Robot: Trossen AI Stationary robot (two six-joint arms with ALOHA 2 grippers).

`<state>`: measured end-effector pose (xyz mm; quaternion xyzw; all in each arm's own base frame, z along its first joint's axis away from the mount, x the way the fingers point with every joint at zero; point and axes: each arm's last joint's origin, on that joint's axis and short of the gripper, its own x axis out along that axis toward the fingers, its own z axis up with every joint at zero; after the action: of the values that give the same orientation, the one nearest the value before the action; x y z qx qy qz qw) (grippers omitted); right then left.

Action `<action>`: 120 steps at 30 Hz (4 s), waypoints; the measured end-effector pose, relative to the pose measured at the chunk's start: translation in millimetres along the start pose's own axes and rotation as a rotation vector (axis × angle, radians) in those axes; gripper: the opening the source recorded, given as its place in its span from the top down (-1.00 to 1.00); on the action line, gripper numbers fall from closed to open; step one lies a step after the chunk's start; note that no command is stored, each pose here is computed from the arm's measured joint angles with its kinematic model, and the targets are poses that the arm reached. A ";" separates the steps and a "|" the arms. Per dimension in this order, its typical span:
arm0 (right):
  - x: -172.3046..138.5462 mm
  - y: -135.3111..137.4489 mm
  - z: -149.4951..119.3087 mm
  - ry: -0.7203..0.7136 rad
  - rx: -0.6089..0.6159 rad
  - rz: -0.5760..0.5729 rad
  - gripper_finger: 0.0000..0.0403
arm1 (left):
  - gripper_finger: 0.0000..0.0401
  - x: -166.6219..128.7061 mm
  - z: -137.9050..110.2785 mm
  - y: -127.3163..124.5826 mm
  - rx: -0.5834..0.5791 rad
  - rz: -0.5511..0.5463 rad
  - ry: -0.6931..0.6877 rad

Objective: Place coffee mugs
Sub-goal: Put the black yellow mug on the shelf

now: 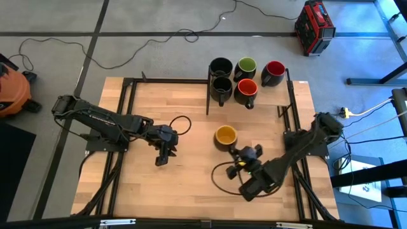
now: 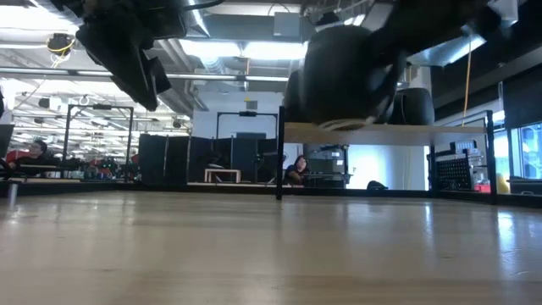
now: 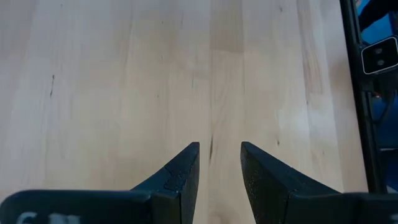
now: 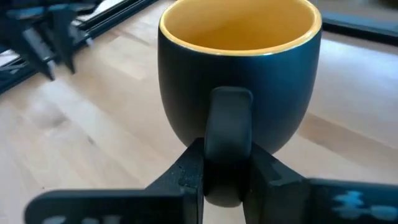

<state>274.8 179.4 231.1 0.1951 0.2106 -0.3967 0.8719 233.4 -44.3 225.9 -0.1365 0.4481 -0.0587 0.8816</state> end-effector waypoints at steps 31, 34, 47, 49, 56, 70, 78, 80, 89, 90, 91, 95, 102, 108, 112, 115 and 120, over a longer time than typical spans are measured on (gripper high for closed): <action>-53.8 -76.1 43.7 0.075 0.116 -0.215 0.76 | 0.44 -0.1 -1.0 -0.6 -0.002 -0.020 0.015; -57.6 -80.4 50.3 0.083 0.135 -0.197 0.76 | 0.44 -0.1 -1.1 -0.7 -0.002 -0.024 0.017; -83.3 -96.2 94.3 0.137 0.091 -0.066 0.76 | 0.44 -0.1 -0.9 -0.7 -0.002 -0.022 0.016; -87.7 -94.3 101.3 0.142 0.069 -0.043 0.76 | 0.44 -0.1 -1.0 -0.5 -0.002 -0.019 0.015; -97.8 -88.8 135.5 0.020 0.021 0.023 0.76 | 0.44 -0.1 -0.8 -0.3 -0.002 -0.016 0.013; -83.6 -120.4 213.0 -0.143 -0.043 -0.139 0.76 | 0.44 -0.3 0.2 0.3 -0.031 0.009 -0.003; -94.2 -165.4 234.4 -0.169 -0.013 -0.179 0.76 | 0.44 -0.3 0.2 0.9 -0.034 0.028 -0.009; -96.6 -175.4 238.0 -0.160 -0.012 -0.187 0.76 | 0.44 -0.3 0.2 0.9 -0.034 0.029 -0.009; -93.7 -197.7 237.3 -0.107 -0.009 -0.232 0.76 | 0.44 -0.3 0.3 1.4 -0.033 0.044 -0.014; -90.7 -197.2 233.1 -0.087 -0.006 -0.230 0.76 | 0.44 -0.3 0.4 1.5 -0.033 0.050 -0.017; -87.2 -196.8 228.4 -0.069 -0.004 -0.234 0.76 | 0.44 -0.3 0.5 1.6 -0.032 0.053 -0.018; -74.1 -195.8 209.9 -0.019 0.025 -0.254 0.76 | 0.44 -0.3 0.5 1.7 -0.026 0.055 -0.018; -62.7 -189.6 175.7 0.028 0.061 -0.233 0.76 | 0.44 -0.3 0.5 1.7 -0.025 0.055 -0.018; -55.2 -190.0 151.2 0.031 0.107 -0.242 0.76 | 0.44 -0.3 0.5 1.7 -0.013 0.055 -0.018; -48.5 -194.2 139.2 0.032 0.134 -0.272 0.76 | 0.44 -0.3 0.5 1.7 -0.006 0.055 -0.018; -43.5 -196.7 131.6 0.027 0.139 -0.301 0.76 | 0.44 -0.3 0.5 1.7 -0.006 0.056 -0.018; -38.2 -200.1 122.9 0.002 0.136 -0.325 0.76 | 0.44 -0.3 0.5 1.7 -0.004 0.057 -0.018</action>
<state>123.2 18.3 319.1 0.2172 0.2129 -0.5457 0.7809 233.6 -42.5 226.0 -0.1260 0.4438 -0.0314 0.8867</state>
